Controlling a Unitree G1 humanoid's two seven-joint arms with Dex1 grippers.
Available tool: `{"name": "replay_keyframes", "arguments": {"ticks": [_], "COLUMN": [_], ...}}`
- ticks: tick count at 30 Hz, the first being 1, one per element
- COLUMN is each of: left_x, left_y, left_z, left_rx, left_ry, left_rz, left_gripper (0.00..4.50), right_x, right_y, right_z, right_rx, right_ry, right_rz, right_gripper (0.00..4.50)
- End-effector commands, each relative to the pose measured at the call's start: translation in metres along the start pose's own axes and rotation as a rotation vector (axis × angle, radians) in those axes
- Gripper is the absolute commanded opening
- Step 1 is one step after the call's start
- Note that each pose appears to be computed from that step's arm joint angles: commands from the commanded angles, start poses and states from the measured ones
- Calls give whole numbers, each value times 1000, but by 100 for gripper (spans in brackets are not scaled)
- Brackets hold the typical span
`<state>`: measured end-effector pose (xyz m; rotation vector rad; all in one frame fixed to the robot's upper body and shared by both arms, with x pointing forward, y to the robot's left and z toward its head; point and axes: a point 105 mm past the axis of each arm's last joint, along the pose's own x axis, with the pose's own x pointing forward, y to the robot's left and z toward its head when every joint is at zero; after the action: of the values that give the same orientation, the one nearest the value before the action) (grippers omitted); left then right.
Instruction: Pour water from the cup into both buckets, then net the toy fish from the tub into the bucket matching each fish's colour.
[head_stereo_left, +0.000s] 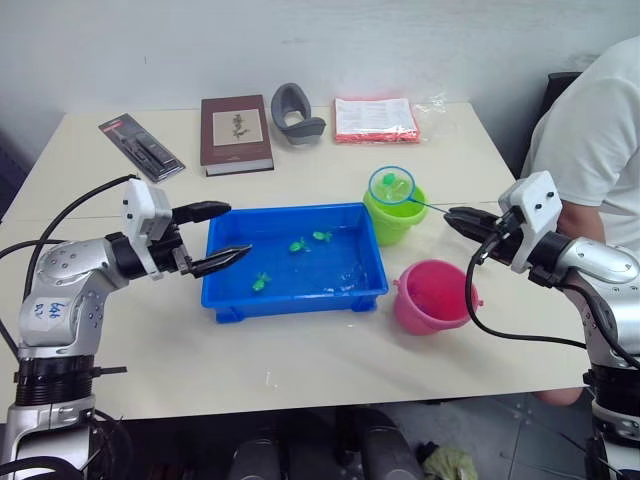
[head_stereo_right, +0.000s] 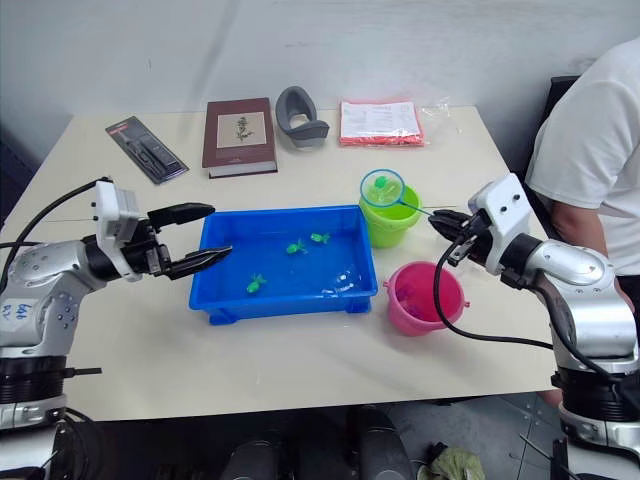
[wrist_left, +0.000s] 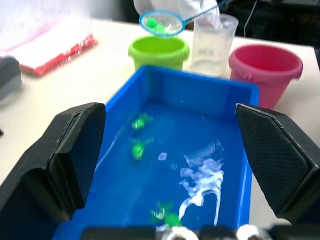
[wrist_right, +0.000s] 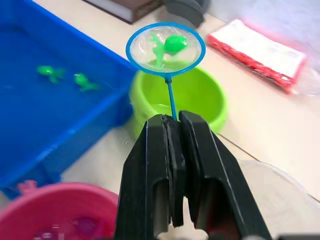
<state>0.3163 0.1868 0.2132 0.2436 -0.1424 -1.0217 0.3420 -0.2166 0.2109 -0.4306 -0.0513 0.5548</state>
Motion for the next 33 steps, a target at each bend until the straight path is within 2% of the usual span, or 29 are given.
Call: {"name": "replay_keyframes", "arguments": {"ticks": [1, 6, 9, 16, 19, 23, 29, 33], "left_x": [4, 7, 9, 11, 10, 6, 3, 5], "left_y": [0, -3, -5, -7, -8, -7, -5, -6], "left_z": [5, 2, 0, -1, -1, -4, -11, -13], "left_rx": [25, 26, 29, 31, 31, 4, 13, 17], "left_ry": [-15, -2, 4, 2, 3, -14, 14, 12], "left_rz": [7, -12, -26, -29, -30, -13, -12, -18], "left_gripper": [444, 444, 444, 444, 444, 444, 444, 444], "right_x": [-3, 0, 4, 8, 8, 7, 13, 12], "right_y": [-22, -40, -30, -20, -16, -12, -4, -2], "right_z": [6, 4, 5, -1, -5, -10, -21, -23], "right_rx": [-193, -352, -536, -761, -913, -994, -1091, -1145], "right_ry": [-16, -30, -45, -36, -14, -29, 21, 13], "right_rz": [-118, -242, -178, -111, -75, -68, 16, -4], "right_gripper": [0, 0, 0, 0, 0, 0, 0, 0]}}
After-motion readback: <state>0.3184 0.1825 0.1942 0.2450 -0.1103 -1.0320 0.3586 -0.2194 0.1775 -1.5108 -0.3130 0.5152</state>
